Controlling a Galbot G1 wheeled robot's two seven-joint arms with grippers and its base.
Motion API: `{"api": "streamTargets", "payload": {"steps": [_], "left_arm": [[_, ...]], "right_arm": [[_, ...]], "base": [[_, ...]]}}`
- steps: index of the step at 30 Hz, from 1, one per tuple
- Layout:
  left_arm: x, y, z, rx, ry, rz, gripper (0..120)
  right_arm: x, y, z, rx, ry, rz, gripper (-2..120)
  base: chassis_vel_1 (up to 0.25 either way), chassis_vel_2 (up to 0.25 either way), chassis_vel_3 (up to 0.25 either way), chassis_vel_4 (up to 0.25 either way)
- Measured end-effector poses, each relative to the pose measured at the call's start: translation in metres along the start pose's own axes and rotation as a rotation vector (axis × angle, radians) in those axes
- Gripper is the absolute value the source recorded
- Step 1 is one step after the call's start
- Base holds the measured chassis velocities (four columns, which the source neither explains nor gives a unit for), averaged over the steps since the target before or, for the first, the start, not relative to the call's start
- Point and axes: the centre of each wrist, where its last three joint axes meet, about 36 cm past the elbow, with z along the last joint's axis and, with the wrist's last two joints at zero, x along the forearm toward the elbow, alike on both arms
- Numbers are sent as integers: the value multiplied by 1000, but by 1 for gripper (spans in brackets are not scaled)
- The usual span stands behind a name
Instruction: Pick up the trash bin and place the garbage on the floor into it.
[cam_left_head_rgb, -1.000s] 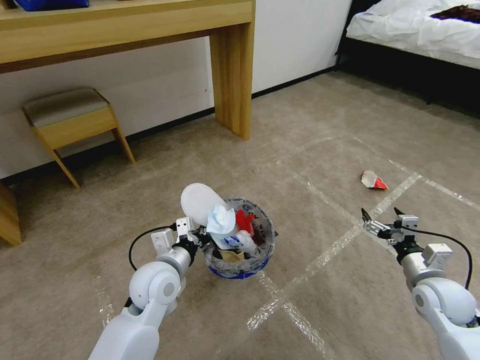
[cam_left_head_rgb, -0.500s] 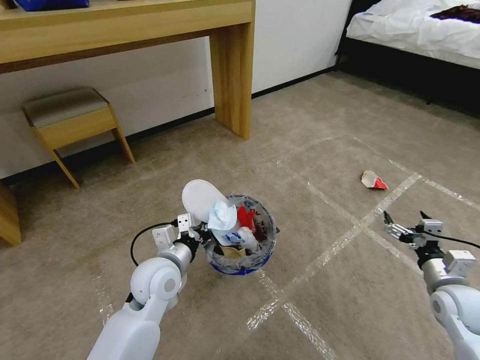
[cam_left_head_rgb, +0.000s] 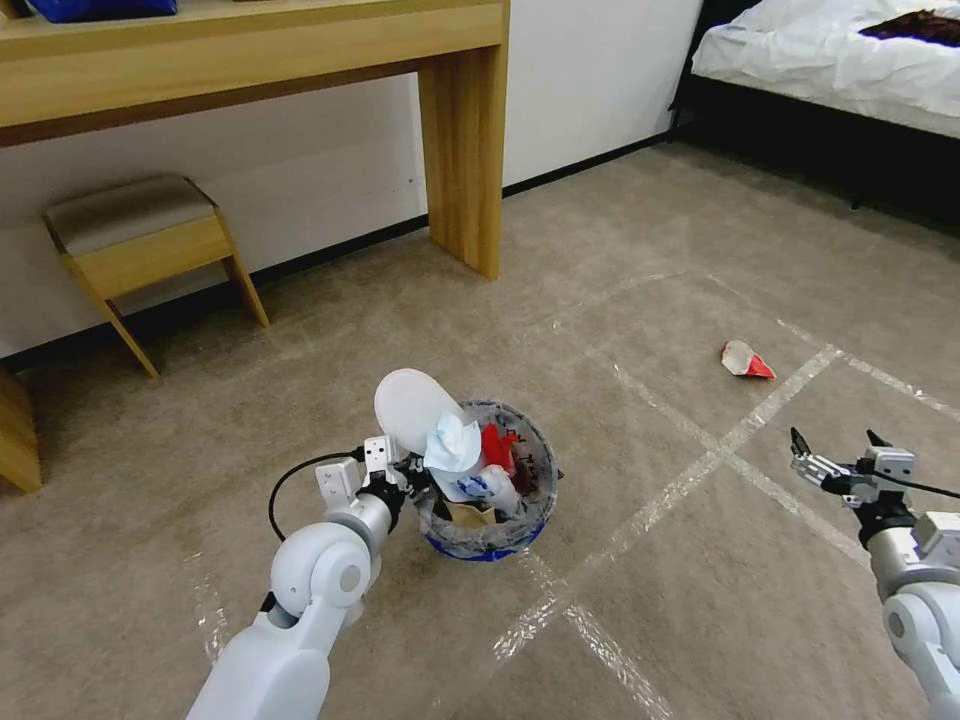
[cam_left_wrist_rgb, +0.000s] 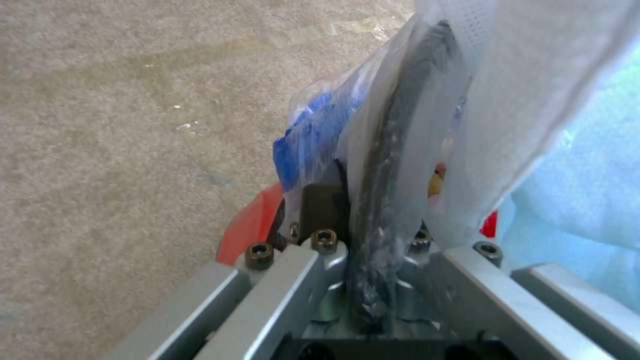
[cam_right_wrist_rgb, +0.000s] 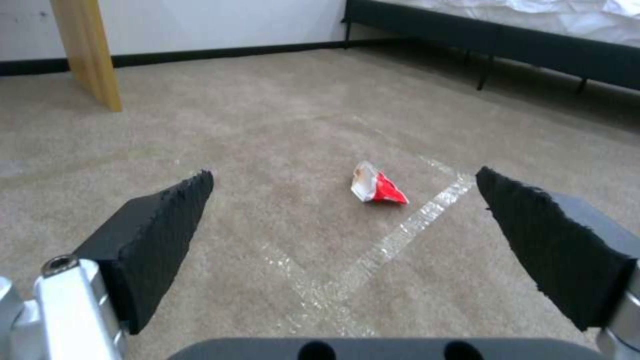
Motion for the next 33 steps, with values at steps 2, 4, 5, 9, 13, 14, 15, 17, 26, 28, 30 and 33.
{"api": "streamTargets", "payload": {"steps": [2, 4, 5, 9, 13, 14, 15, 17, 26, 28, 30, 33], "left_arm": [[0, 1, -1, 7, -3, 0, 1], [0, 1, -1, 8, -4, -1, 1], [0, 1, -1, 9, -5, -2, 1], [1, 1, -2, 12, -9, -5, 1], [1, 3, -2, 12, -12, -6, 1], [1, 3, -3, 12, -13, -6, 1], [1, 3, -3, 12, -13, -6, 1], [1, 3, -3, 12, -14, -6, 1], [3, 4, 0, 12, -10, -10, 1], [3, 4, 0, 11, -10, -12, 1], [2, 6, 1, 8, -9, -16, 1], [2, 7, 1, 2, -7, -19, 1]], "right_arm": [[-1, 3, 1, -3, -2, -8, 100], [-2, 5, 1, -5, -3, -11, 100], [-3, 6, 1, -7, -4, -15, 100], [-6, 8, 0, -10, -4, -25, 100], [-8, 8, 0, -20, -4, -28, 100], [-9, 8, -1, -24, -5, -29, 100], [-9, 8, -1, -24, -5, -29, 100], [-10, 7, -1, -35, -10, -44, 100], [-13, 6, 0, -44, -12, -56, 100], [-13, 5, 0, -45, -12, -55, 100], [-14, 5, 2, -48, -11, -52, 100], [-14, 5, 4, -51, -9, -52, 100]], "base": [[0, 0, 0, 0], [0, 0, 0, 0], [0, 0, 0, 0], [0, 0, 0, 0], [0, 0, 0, 0], [0, 0, 0, 0], [0, 0, 0, 0], [0, 0, 0, 0], [-31, 22, 33, -29], [-163, 124, 149, -102], [-178, 154, 176, -174], [-218, 223, 222, -206]]}}
